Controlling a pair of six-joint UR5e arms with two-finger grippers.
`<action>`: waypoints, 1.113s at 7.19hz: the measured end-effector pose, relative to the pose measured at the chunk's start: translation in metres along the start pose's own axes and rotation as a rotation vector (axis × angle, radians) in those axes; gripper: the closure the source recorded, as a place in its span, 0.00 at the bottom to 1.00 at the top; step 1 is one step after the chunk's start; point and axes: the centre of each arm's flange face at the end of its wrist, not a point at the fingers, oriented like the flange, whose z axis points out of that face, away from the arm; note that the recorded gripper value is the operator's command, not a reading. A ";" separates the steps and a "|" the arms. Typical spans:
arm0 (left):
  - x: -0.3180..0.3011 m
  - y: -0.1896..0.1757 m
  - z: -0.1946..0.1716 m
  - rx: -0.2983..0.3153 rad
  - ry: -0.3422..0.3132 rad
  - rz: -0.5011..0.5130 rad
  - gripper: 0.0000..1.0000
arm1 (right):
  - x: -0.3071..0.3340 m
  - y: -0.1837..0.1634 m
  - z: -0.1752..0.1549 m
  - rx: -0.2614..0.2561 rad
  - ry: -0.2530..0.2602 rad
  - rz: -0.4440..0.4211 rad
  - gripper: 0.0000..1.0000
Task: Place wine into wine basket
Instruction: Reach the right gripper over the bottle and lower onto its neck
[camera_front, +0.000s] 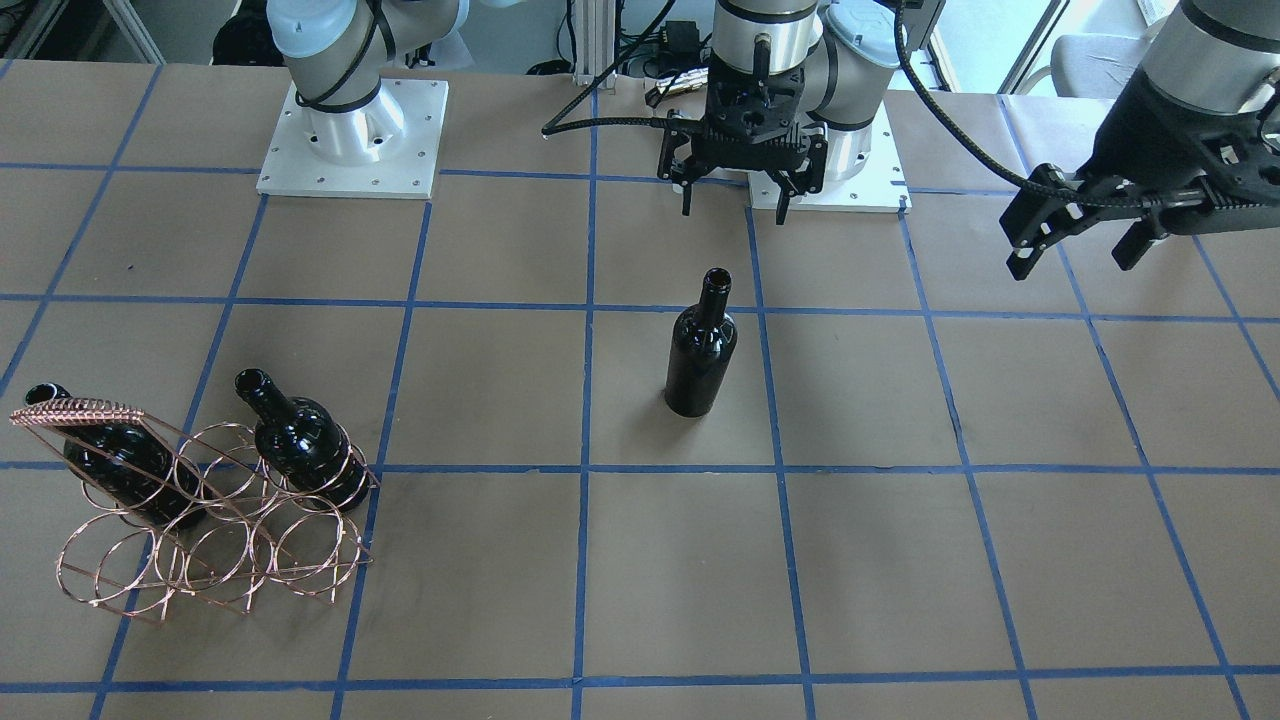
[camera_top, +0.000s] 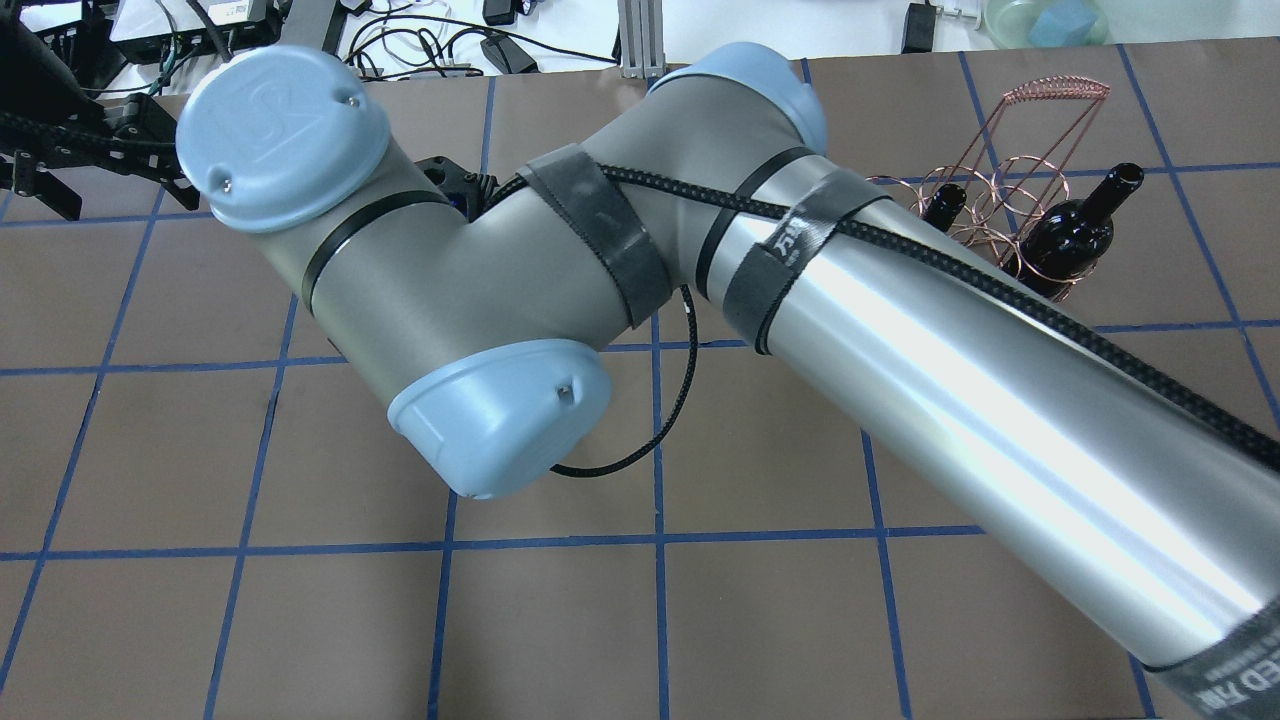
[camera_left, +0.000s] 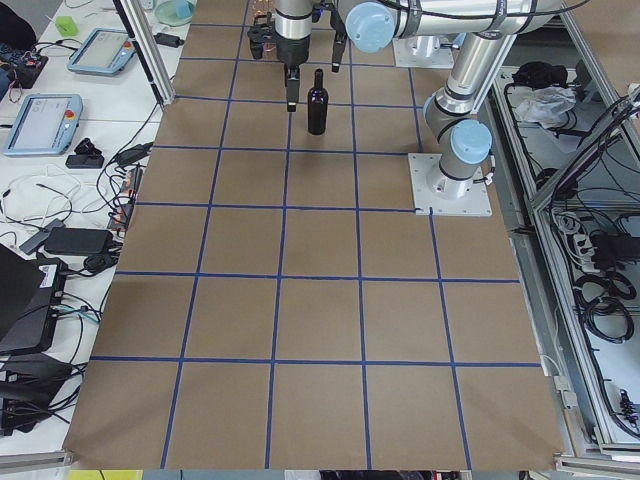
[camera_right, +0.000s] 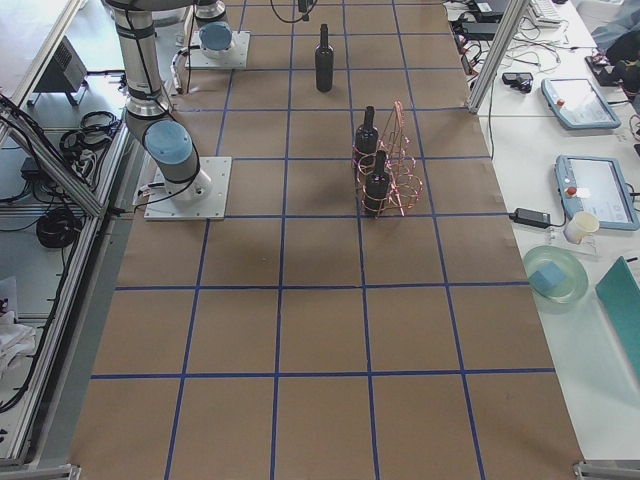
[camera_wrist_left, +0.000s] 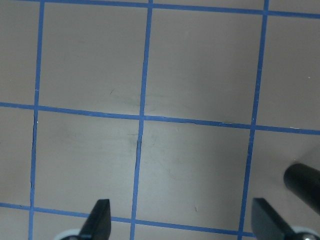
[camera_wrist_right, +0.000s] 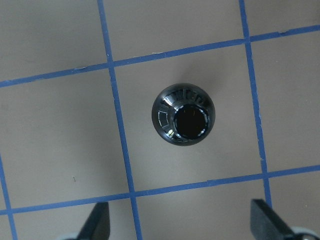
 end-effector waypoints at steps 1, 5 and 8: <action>0.000 0.000 0.001 -0.003 0.001 0.000 0.00 | -0.003 -0.004 0.018 -0.001 0.020 -0.021 0.01; 0.002 0.004 0.004 -0.023 0.002 0.006 0.00 | 0.025 -0.043 0.037 0.011 0.050 -0.074 0.01; 0.002 0.006 0.005 -0.035 0.004 0.006 0.00 | 0.022 -0.048 0.042 0.000 0.008 -0.062 0.07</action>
